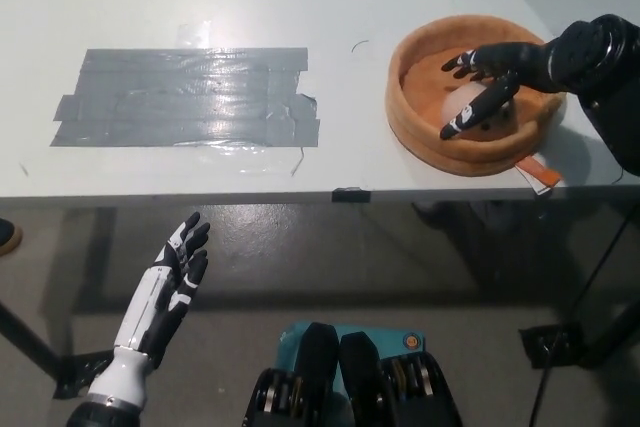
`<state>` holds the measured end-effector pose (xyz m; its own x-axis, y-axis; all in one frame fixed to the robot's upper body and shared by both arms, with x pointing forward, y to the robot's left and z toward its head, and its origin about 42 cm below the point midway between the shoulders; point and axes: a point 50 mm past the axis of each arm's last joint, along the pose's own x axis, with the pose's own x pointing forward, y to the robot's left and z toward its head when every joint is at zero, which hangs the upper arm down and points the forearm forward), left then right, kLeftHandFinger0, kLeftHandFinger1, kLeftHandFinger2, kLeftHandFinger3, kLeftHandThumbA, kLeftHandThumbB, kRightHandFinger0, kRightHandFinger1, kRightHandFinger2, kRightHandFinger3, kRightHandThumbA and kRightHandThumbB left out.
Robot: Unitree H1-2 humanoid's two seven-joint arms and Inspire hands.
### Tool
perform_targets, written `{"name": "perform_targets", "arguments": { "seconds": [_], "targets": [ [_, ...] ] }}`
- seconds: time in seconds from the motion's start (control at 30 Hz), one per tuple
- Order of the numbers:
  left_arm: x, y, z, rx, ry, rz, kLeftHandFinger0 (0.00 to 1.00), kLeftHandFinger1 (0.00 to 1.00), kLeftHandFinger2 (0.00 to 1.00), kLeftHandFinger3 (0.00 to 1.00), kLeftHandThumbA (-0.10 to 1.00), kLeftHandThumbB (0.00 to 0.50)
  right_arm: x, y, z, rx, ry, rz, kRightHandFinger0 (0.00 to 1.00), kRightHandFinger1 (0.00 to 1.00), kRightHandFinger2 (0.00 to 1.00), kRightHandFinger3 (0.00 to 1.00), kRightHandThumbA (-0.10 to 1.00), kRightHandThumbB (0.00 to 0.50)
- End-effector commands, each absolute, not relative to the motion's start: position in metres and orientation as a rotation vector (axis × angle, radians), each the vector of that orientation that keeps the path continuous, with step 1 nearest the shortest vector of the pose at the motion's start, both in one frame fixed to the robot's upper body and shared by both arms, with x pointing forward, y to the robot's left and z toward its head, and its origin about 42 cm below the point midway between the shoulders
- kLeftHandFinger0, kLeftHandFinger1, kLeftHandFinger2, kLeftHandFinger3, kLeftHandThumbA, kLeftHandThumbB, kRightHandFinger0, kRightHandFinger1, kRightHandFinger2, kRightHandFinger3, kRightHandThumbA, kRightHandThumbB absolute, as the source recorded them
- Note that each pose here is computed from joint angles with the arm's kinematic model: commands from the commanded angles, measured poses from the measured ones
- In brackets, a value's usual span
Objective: An emotional support dumpling is kept in a soft plate infront in the middle of the desk infront of the robot. The robot extends its right arm to pick up the dumpling and hands it to a person
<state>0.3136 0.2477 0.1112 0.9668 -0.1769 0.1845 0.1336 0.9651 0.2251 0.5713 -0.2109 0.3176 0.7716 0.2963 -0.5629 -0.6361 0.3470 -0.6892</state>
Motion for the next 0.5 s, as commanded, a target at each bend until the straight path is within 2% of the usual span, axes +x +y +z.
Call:
{"name": "perform_targets", "arguments": {
  "seconds": [0.0, 0.3, 0.37, 0.4, 0.47],
  "targets": [
    [0.3201, 0.2518, 0.1274, 0.238, -0.267, -0.178, 1.00, 1.00, 1.00, 1.00, 0.88, 0.368, 0.5817, -0.2163, 0.3746, -1.094, 0.274, 0.565, 1.00, 1.00, 1.00, 1.00, 1.00, 0.373],
    [0.3210, 0.2522, 0.1278, 0.241, -0.275, -0.179, 1.00, 1.00, 1.00, 1.00, 0.88, 0.354, 0.5848, -0.2219, 0.3828, -1.075, 0.252, 0.531, 1.00, 1.00, 1.00, 1.00, 1.00, 0.300],
    [0.3207, 0.2519, 0.1281, 0.243, -0.275, -0.178, 1.00, 1.00, 1.00, 1.00, 0.88, 0.360, 0.5855, -0.2235, 0.3818, -1.048, 0.250, 0.535, 1.00, 1.00, 1.00, 1.00, 1.00, 0.296],
    [0.3207, 0.2520, 0.1279, 0.245, -0.277, -0.180, 1.00, 1.00, 1.00, 1.00, 0.88, 0.358, 0.5859, -0.2240, 0.3816, -1.058, 0.255, 0.532, 1.00, 1.00, 1.00, 1.00, 1.00, 0.315],
    [0.3206, 0.2519, 0.1277, 0.245, -0.281, -0.182, 1.00, 1.00, 1.00, 1.00, 0.88, 0.348, 0.5863, -0.2255, 0.3806, -1.064, 0.265, 0.524, 1.00, 1.00, 1.00, 1.00, 1.00, 0.315]
  ]
}}
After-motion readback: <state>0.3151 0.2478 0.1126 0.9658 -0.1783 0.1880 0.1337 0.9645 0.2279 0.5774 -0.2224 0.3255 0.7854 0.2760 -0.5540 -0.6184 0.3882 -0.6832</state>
